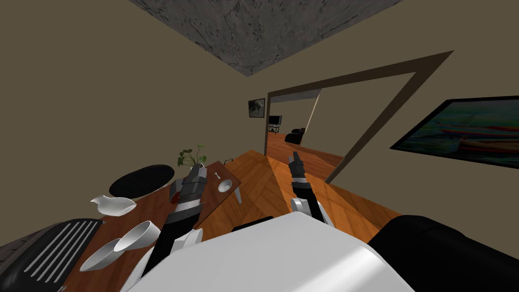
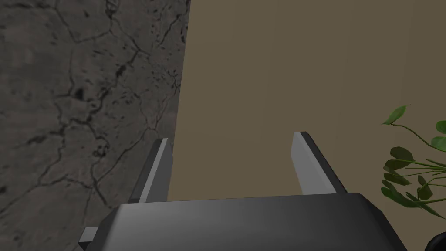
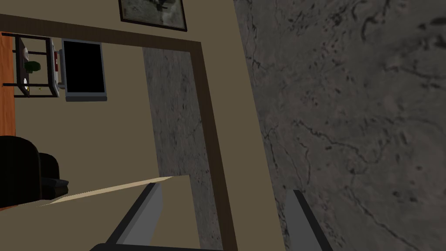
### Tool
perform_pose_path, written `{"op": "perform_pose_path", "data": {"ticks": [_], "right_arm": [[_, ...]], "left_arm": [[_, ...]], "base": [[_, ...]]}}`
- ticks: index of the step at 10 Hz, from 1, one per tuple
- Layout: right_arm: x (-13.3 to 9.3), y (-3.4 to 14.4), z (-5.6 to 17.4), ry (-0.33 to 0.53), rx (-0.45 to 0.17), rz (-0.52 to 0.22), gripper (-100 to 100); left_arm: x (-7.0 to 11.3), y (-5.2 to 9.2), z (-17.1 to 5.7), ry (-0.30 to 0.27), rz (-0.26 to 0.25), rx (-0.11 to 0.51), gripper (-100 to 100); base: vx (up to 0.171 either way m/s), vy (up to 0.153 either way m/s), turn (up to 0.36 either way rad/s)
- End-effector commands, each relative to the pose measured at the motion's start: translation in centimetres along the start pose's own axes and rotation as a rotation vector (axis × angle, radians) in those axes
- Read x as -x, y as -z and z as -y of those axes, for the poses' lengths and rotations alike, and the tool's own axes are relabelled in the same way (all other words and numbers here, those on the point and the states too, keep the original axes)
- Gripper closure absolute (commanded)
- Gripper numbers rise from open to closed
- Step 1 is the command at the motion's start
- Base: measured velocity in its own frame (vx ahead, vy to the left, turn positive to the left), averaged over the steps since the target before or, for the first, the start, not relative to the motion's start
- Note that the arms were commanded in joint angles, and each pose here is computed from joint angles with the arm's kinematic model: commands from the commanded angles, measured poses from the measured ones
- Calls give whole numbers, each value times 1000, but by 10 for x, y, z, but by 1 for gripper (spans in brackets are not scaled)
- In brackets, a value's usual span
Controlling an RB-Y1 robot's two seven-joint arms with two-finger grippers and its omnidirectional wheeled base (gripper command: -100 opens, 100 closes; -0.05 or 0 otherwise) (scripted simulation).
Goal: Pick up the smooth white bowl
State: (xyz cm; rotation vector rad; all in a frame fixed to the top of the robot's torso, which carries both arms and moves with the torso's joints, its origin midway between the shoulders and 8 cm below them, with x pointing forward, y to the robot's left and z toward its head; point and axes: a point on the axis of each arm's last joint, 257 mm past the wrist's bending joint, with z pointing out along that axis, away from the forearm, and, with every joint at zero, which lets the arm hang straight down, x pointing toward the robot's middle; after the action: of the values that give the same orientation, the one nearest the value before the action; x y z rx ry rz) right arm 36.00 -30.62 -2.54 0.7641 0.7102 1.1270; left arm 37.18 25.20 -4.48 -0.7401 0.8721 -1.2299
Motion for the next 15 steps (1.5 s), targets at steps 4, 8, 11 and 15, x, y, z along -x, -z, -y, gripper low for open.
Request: {"op": "perform_pose_path", "data": {"ticks": [4,8,11,15], "right_arm": [[0,0,0,0,0,0,0],[0,0,0,0,0,0,0],[0,0,0,0,0,0,0],[0,0,0,0,0,0,0]], "left_arm": [[-2,5,-41,-20,-52,77,-100],[2,10,-78,-22,-68,150,-100],[9,17,-117,-19,-73,226,-100],[16,27,-153,-16,-70,301,-100]], "base": [[10,-68,22],[5,-102,27],[11,-100,35],[-3,-95,26]]}}
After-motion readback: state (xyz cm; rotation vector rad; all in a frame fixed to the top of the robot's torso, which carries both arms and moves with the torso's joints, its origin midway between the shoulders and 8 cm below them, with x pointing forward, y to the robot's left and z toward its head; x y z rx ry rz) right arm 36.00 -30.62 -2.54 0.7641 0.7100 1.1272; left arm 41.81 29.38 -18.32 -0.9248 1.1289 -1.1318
